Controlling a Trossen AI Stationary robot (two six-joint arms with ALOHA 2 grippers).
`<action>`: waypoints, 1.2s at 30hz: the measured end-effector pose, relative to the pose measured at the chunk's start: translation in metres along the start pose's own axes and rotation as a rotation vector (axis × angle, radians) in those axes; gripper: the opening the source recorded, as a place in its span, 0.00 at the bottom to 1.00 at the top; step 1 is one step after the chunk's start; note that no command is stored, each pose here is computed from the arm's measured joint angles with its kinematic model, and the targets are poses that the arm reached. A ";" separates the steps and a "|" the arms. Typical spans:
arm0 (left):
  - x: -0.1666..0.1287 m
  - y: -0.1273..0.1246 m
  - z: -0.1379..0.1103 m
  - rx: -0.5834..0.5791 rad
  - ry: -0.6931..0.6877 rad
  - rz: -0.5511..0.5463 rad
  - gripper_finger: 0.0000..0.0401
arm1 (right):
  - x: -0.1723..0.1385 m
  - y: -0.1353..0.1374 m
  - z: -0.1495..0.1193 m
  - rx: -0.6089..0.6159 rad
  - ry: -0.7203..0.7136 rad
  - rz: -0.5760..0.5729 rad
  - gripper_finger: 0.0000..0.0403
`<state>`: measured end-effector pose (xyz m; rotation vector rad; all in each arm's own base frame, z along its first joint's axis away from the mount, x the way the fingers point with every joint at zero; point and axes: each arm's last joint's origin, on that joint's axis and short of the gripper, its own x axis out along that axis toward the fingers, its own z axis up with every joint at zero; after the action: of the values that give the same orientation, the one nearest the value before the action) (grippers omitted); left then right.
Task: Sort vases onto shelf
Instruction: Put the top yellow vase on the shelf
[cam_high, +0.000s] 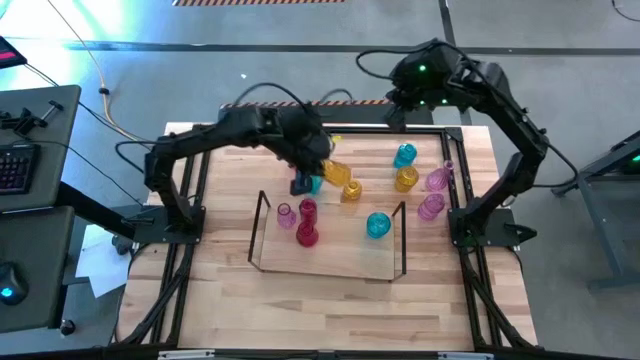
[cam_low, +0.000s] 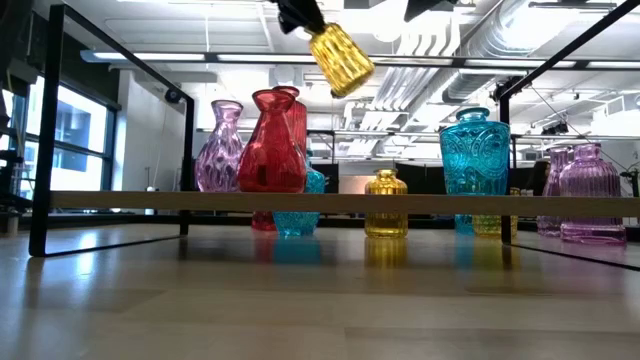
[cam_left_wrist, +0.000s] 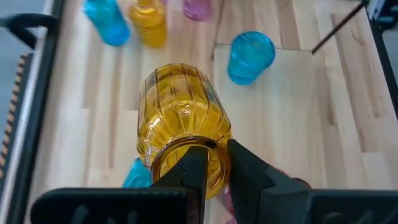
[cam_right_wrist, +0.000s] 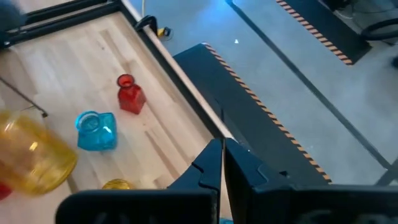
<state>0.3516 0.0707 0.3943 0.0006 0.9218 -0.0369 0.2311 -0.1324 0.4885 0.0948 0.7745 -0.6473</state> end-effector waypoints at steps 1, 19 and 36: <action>0.005 -0.004 0.002 0.009 0.010 -0.010 0.09 | -0.002 -0.003 -0.001 0.006 -0.005 -0.006 0.00; 0.063 -0.045 0.007 0.219 0.122 -0.154 0.09 | -0.017 -0.014 -0.011 -0.022 0.022 0.010 0.00; 0.114 -0.043 -0.004 0.282 0.277 -0.198 0.09 | -0.018 -0.014 -0.012 -0.031 0.034 0.013 0.00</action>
<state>0.4158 0.0244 0.3018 0.1798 1.1847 -0.3577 0.2058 -0.1309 0.4939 0.0824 0.8154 -0.6226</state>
